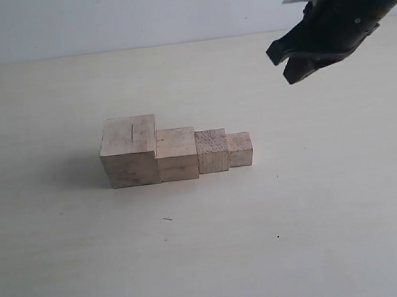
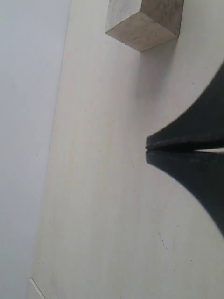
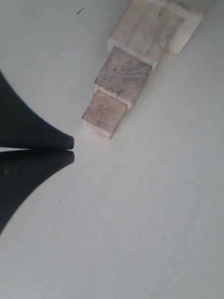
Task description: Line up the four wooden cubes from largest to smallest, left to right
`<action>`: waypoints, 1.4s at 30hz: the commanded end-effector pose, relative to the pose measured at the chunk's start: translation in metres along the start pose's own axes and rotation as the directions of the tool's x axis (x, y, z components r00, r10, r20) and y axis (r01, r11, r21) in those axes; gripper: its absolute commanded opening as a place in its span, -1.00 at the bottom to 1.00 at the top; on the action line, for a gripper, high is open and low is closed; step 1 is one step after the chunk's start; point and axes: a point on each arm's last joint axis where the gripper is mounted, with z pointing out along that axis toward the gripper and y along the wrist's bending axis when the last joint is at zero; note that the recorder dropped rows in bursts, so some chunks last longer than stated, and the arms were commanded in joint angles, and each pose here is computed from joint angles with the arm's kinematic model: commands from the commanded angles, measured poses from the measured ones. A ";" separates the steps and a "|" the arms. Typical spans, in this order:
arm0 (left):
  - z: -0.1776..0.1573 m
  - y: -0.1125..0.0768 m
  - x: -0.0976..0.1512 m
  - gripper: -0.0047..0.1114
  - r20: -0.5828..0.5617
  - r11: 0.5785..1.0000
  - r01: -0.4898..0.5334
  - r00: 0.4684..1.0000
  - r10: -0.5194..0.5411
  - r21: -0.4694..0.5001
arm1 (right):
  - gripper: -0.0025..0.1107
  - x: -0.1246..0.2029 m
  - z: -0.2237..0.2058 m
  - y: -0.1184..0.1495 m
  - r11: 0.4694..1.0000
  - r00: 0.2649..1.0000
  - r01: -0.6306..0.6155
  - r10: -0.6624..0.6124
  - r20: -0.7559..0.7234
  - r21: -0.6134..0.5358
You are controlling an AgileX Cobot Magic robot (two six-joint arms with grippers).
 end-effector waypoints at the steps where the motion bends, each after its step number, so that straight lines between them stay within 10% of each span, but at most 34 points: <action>1: 0.000 0.000 0.000 -0.92 0.012 1.000 -0.007 1.000 0.007 0.008 | -0.96 0.021 -0.042 0.016 0.998 0.982 -0.058 0.056 0.178 0.009; 13: 0.000 0.000 0.000 -0.92 0.012 1.000 -0.007 1.000 0.007 0.008 | -0.96 0.129 -0.139 0.061 0.997 0.848 -0.069 0.067 0.525 -0.015; 22: 0.000 0.000 0.000 -0.92 0.012 1.000 -0.007 1.000 0.007 0.008 | -0.96 0.195 -0.216 0.088 0.995 0.575 0.021 -0.096 0.813 0.102; 28: 0.000 0.000 0.000 -0.92 0.012 1.000 -0.007 1.000 0.007 0.008 | -0.96 0.223 -0.201 0.066 0.937 0.334 -0.252 -0.151 0.930 0.243; 42: 0.000 0.000 0.000 -0.92 0.012 1.000 -0.007 1.000 0.007 0.008 | -0.96 0.252 -0.121 0.030 0.853 0.470 -0.408 -0.110 0.876 0.326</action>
